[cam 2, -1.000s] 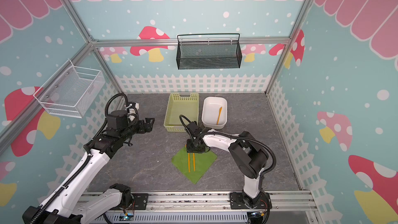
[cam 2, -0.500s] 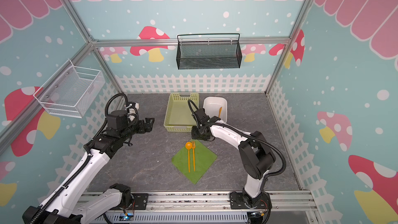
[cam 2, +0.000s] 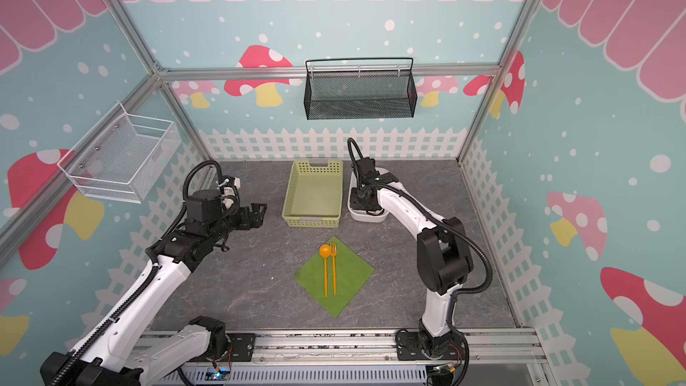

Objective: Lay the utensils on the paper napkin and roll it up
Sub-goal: 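Raise the right gripper and move it over the white tub, then lower the right gripper into the tub and grasp the orange knife handle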

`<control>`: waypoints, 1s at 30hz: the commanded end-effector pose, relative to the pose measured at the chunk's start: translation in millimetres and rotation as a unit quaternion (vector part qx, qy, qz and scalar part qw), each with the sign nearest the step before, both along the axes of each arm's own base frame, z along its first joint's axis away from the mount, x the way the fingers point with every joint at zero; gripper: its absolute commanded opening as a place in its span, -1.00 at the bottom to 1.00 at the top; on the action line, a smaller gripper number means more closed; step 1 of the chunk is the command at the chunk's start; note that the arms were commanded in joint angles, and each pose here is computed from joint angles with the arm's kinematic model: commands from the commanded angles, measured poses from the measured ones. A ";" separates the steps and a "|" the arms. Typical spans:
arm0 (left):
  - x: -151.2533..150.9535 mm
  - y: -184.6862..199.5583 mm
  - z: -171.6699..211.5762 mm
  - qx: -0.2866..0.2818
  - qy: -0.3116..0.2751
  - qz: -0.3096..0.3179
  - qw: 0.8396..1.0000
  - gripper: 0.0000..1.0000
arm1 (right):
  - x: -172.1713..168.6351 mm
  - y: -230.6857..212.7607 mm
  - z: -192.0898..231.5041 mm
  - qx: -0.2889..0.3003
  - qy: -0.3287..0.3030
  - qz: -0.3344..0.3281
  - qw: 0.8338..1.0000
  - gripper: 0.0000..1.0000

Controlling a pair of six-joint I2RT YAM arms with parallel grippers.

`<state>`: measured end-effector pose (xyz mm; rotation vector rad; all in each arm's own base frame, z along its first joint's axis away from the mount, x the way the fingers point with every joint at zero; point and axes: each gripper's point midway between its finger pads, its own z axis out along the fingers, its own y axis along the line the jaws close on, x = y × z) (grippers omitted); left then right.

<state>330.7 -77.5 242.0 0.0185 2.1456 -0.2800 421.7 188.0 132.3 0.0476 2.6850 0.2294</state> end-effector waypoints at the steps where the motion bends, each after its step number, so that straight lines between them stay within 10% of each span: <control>1: 0.6 3.0 -8.0 0.005 0.010 0.005 1.000 0.87 | 14.0 -21.2 -14.4 -0.039 0.016 -0.016 0.999 -0.26; 30: 2.4 -3.5 -12.2 -0.010 0.017 -0.006 1.000 0.87 | 77.1 -64.7 -106.0 -0.042 0.098 -0.100 0.989 -0.45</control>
